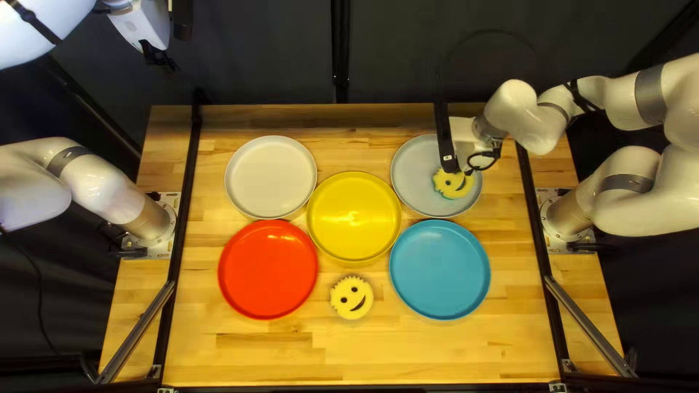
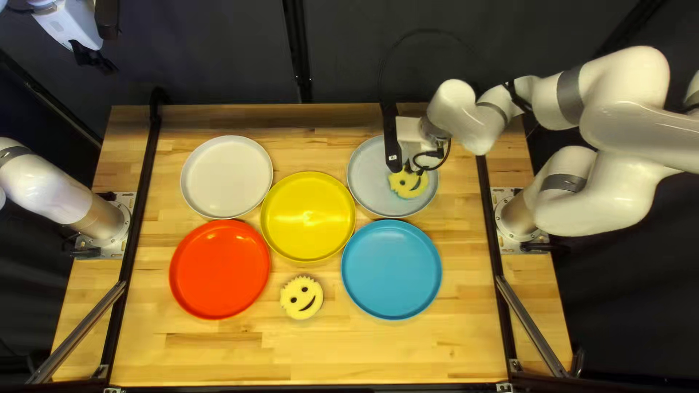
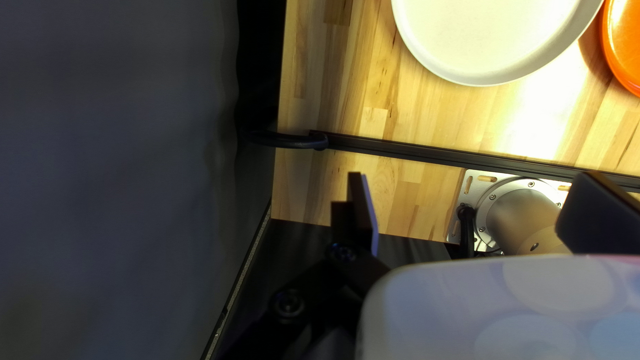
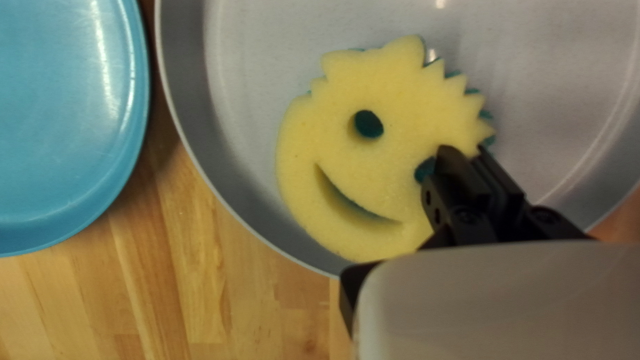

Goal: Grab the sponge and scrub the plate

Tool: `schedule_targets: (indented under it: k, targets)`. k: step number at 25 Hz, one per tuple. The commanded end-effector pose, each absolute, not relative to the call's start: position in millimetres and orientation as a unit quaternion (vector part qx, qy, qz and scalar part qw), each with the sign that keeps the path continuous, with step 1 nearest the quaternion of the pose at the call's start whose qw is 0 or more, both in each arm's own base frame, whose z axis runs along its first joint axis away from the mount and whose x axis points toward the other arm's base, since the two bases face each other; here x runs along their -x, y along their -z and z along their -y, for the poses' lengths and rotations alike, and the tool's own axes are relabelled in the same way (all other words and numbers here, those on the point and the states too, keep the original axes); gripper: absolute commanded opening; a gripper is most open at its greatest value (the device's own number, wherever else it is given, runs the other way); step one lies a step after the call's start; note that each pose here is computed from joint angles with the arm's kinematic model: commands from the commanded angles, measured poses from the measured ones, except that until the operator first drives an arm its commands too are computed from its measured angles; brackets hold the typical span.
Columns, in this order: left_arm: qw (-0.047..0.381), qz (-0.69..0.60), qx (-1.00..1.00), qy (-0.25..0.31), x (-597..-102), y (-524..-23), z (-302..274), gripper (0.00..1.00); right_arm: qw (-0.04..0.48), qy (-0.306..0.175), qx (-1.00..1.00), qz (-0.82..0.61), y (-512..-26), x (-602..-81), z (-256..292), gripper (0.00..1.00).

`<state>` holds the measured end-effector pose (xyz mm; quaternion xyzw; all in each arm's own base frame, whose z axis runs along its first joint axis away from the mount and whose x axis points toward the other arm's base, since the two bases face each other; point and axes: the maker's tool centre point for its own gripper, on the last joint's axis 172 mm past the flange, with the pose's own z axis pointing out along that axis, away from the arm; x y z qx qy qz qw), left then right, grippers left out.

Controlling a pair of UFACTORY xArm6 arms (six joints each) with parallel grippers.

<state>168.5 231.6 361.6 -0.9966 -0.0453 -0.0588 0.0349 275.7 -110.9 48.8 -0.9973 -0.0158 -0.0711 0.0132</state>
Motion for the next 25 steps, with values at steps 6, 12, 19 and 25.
schedule_targets:
  k: [6,12,19,25]
  targets:
    - [0.035,0.045,0.997,0.059,-168,-362,-232,1.0,0.018,0.067,0.997,0.012,-48,-284,154,0.0]
    - [0.035,0.045,0.997,0.059,-168,-362,-232,1.0,0.019,0.062,0.998,0.006,-52,-289,186,0.0]
    - [0.035,0.045,0.997,0.059,-168,-362,-232,1.0,0.019,0.061,0.998,0.001,-53,-294,209,0.0]
    - [0.035,0.045,0.997,0.059,-168,-362,-232,1.0,0.019,0.058,0.998,0.003,-55,-294,206,0.0]
